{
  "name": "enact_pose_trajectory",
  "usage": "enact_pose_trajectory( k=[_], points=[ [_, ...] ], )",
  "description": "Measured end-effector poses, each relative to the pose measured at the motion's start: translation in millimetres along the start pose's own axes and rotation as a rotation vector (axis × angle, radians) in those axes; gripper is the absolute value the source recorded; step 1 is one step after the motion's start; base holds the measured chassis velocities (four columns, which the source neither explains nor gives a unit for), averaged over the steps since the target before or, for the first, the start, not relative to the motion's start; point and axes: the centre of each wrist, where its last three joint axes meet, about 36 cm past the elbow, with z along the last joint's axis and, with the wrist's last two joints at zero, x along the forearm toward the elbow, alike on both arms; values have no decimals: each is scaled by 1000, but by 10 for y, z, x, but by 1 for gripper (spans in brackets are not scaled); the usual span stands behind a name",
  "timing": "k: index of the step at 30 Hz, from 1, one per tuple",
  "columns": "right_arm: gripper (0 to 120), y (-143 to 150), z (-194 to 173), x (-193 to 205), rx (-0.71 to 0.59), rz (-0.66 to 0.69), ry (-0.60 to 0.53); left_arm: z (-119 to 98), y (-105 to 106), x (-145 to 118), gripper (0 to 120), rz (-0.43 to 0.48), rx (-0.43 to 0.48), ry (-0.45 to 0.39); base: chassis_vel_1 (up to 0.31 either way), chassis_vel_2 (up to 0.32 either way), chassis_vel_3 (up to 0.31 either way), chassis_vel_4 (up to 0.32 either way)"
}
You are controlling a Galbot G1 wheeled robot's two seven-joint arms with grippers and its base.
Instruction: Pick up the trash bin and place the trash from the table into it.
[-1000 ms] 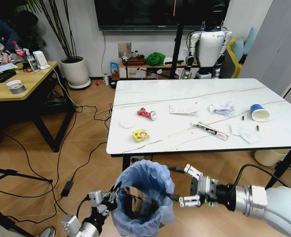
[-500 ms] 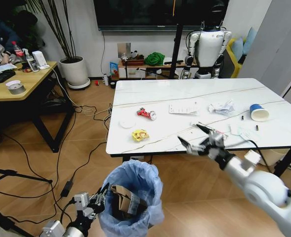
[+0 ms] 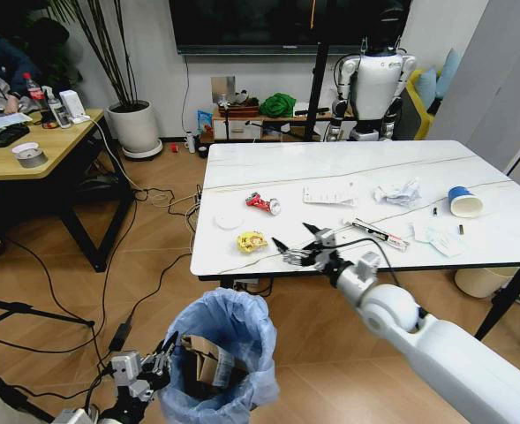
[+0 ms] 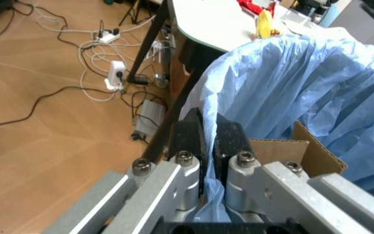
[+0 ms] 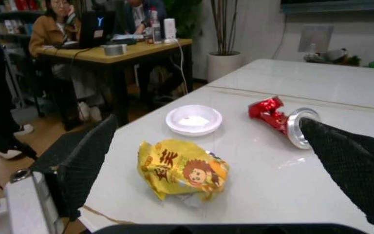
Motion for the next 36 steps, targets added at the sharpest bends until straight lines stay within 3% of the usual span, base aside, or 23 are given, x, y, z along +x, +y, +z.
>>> enact_pose_trajectory(
  k=[10,36],
  points=[
    [100,-11,202,-522,42,-75,62,-77,89,16,0,-20,-5,-16,0,0,0,0],
    [100,157,498,-1123,64,-127,113,-62,35,7,0,-21,14,-24,0,0,0,0]
  ],
)
